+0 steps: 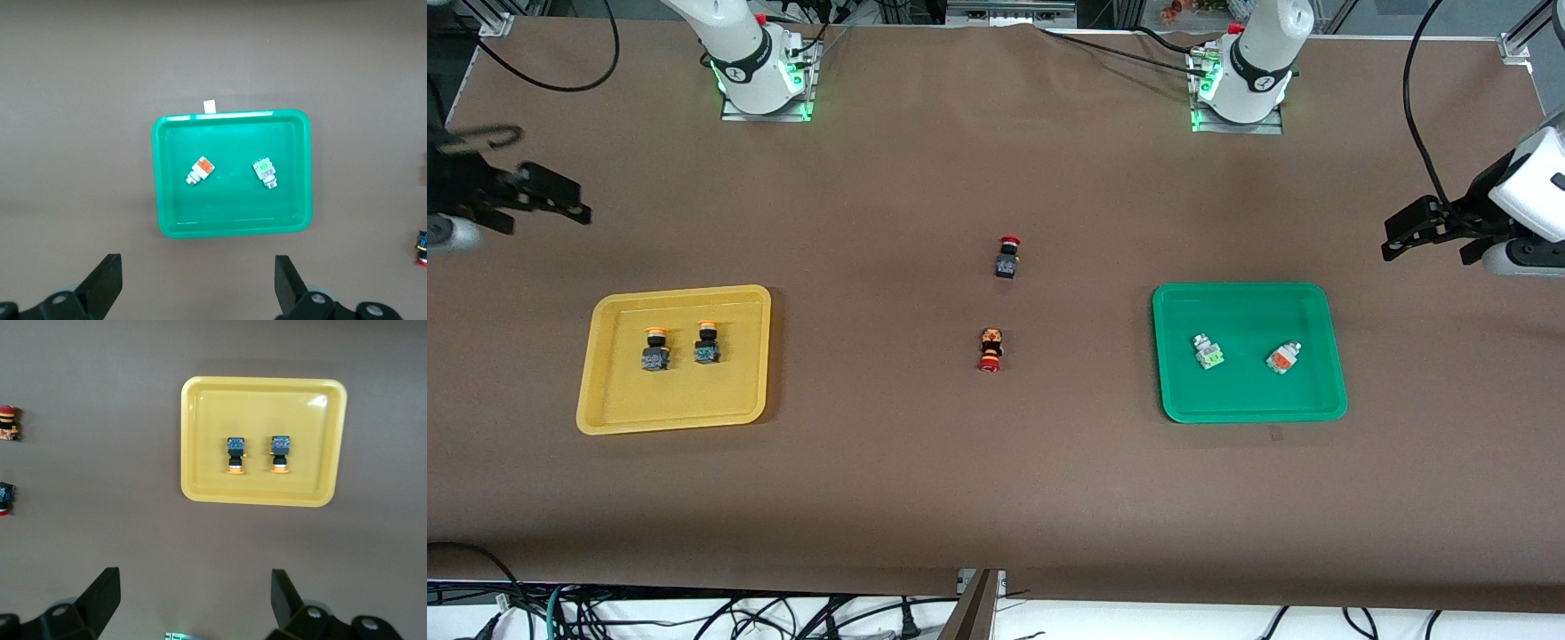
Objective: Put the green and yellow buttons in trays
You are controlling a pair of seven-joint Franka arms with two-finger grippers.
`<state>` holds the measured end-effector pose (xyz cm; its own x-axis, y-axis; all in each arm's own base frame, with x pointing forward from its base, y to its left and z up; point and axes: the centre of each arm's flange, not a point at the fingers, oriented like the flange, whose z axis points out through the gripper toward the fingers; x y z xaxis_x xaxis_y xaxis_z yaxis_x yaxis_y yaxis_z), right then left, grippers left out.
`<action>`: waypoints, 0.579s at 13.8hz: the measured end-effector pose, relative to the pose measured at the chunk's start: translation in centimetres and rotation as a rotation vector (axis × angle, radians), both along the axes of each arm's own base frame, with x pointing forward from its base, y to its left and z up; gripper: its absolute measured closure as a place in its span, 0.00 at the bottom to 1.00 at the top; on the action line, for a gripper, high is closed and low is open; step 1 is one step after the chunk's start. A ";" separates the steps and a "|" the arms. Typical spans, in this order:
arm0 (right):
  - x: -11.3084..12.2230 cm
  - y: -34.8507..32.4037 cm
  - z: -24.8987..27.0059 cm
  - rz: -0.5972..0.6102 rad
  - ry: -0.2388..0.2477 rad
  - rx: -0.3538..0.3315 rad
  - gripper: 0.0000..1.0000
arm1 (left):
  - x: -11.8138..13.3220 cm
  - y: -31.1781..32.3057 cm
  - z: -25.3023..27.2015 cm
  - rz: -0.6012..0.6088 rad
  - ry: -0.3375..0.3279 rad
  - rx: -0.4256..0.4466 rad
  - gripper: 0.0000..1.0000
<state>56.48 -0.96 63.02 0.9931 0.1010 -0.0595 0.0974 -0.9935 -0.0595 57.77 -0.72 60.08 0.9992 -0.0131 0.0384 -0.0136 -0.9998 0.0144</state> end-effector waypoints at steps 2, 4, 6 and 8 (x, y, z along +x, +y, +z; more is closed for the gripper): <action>-1.0 -1.2 0.7 -0.015 -0.007 -0.014 0.00 | 0.1 0.1 1.0 0.002 -0.021 0.000 0.00; -1.1 -1.1 -0.1 -0.010 0.011 -0.029 0.00 | 0.2 0.2 0.9 0.004 -0.020 0.001 0.00; -1.0 -0.3 -0.7 -0.011 0.023 -0.032 0.00 | 0.7 0.1 0.0 0.004 -0.004 0.003 0.00; -1.0 0.0 -0.8 -0.021 0.025 -0.033 0.00 | 1.3 0.0 -0.6 0.004 0.003 0.006 0.00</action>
<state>55.49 -0.94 62.25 0.9931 0.0781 -0.0875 0.0758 -0.9967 -0.0284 59.05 -0.71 59.50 0.9993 -0.0097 0.0355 -0.0100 -0.9999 0.0090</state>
